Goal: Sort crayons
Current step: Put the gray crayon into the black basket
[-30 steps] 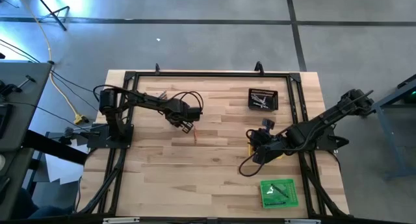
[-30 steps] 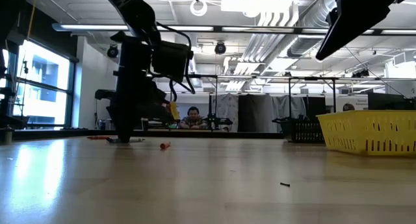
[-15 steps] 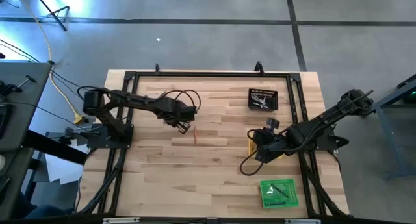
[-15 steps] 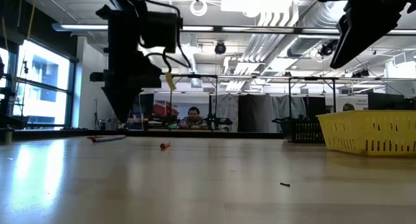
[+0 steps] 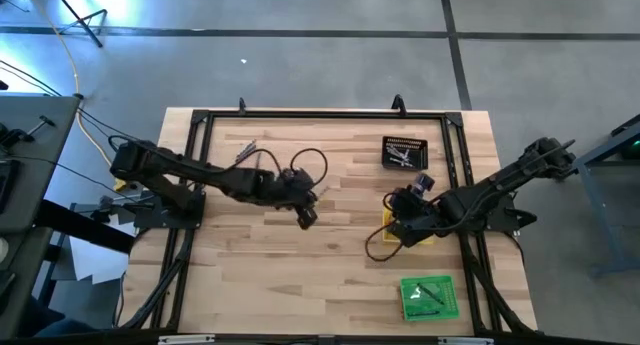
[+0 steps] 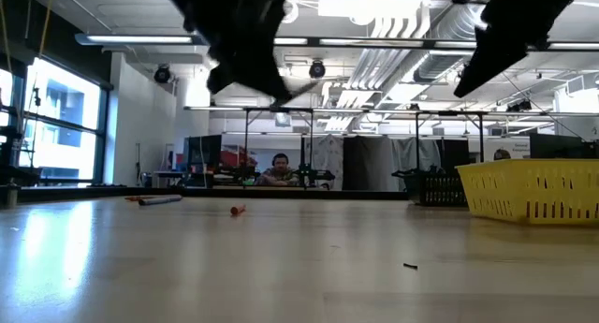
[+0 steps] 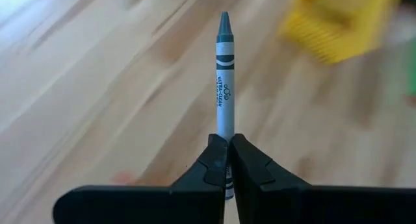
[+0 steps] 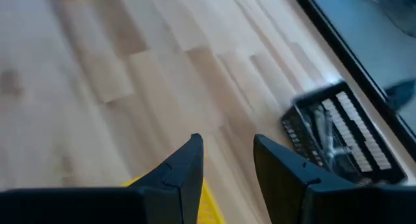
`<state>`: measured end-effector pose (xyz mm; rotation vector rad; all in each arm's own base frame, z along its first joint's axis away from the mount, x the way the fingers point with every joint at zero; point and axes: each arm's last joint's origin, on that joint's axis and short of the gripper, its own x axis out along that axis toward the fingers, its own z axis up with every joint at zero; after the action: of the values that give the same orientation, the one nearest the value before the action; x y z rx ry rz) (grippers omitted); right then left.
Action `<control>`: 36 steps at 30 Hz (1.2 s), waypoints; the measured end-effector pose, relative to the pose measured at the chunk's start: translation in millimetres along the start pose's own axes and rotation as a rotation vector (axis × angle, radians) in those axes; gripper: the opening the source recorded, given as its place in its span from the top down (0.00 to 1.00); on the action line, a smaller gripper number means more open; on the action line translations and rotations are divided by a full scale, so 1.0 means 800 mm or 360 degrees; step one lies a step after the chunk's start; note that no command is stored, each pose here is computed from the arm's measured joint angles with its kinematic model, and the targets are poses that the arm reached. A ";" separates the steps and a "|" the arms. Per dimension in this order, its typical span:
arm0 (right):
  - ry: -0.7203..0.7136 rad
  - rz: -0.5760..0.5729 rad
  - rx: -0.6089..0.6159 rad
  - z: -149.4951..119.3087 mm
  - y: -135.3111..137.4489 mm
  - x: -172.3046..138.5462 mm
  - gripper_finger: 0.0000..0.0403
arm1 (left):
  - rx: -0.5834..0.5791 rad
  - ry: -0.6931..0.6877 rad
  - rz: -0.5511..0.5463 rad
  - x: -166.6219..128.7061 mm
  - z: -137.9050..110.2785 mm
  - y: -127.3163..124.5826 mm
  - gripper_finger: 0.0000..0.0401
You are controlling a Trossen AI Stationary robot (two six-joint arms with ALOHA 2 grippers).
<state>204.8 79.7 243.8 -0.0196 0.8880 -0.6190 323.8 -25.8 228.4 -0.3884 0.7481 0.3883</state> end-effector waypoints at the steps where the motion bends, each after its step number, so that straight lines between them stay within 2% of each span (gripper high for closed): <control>1: 0.0006 -0.0029 0.0027 -0.002 -0.002 0.005 0.68 | 0.0034 -0.0065 -0.0057 -0.002 0.003 -0.008 1.00; 5: 0.0066 -0.0146 0.0167 -0.018 -0.012 0.029 0.68 | 0.0166 -0.0295 -0.0177 -0.008 0.012 -0.029 1.00; 11: 0.0023 -0.0169 0.0410 -0.034 -0.018 0.066 0.68 | 0.0249 -0.0508 -0.0112 -0.014 0.021 -0.037 1.00; 19: -0.0153 -0.0121 0.0341 -0.011 -0.026 0.094 0.68 | 0.0267 -0.0637 0.0216 -0.010 0.035 -0.016 1.00; 24: -0.0217 -0.0171 0.0233 0.006 -0.041 0.107 0.68 | 0.0271 -0.0642 0.0306 -0.005 0.047 0.004 1.00; 28: -0.0165 -0.0239 0.0190 0.009 -0.057 0.114 0.68 | 0.0265 -0.0644 0.0370 -0.001 0.055 0.020 1.00; 34: -0.0035 -0.0301 0.0320 -0.001 -0.082 0.104 0.68 | 0.0197 -0.0673 0.0421 0.002 0.066 0.037 1.00; 36: -0.0031 -0.0292 0.0379 -0.005 -0.085 0.094 0.68 | 0.0225 -0.0697 0.0422 0.001 0.069 0.037 1.00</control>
<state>203.2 -14.2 205.5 0.1082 0.7939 -0.8916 342.0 25.7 258.7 -0.0623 0.3936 0.6412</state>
